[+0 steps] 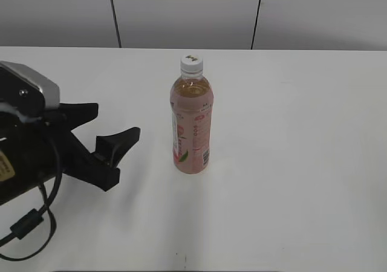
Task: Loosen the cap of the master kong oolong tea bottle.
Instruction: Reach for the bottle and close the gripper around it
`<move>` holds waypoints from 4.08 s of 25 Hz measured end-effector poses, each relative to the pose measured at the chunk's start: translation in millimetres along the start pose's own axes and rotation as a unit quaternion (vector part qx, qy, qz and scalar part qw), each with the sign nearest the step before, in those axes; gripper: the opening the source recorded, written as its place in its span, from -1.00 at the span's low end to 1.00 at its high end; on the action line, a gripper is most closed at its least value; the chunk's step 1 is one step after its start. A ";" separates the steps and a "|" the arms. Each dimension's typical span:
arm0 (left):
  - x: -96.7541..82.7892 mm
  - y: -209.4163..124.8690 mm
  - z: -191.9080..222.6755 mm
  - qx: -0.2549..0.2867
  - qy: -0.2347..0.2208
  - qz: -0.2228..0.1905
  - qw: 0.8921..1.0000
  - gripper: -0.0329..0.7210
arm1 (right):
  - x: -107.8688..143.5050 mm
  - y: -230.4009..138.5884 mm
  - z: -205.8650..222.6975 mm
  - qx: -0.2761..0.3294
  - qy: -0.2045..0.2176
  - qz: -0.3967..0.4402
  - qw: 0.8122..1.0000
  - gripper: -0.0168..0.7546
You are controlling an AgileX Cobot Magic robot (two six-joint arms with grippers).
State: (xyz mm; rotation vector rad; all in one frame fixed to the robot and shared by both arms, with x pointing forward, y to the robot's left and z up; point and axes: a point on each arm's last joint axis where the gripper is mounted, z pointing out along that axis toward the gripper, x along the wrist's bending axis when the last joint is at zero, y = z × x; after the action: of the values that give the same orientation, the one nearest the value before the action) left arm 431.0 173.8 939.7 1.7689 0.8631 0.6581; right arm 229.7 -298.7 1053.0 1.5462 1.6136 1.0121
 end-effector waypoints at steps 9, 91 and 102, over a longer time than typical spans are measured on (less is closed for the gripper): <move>-9.1 -20.2 25.4 -0.075 -0.044 0.011 0.996 0.52 | 0.0 0.0 0.0 0.000 0.000 0.000 1.000 0.21; -21.8 -27.9 138.2 -0.102 -0.146 0.012 0.984 0.50 | 0.0 0.0 0.0 0.000 0.000 0.000 1.000 0.18; -22.0 -26.6 137.8 -0.105 -0.148 0.012 0.983 0.31 | 0.0 0.0 0.0 0.000 0.000 0.000 1.000 0.18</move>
State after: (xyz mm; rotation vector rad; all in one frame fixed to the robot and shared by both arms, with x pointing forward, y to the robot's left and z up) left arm 516.7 86.3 867.7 1.6364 0.5495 0.4679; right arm 229.7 -298.7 1053.0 1.5464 1.6135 1.0122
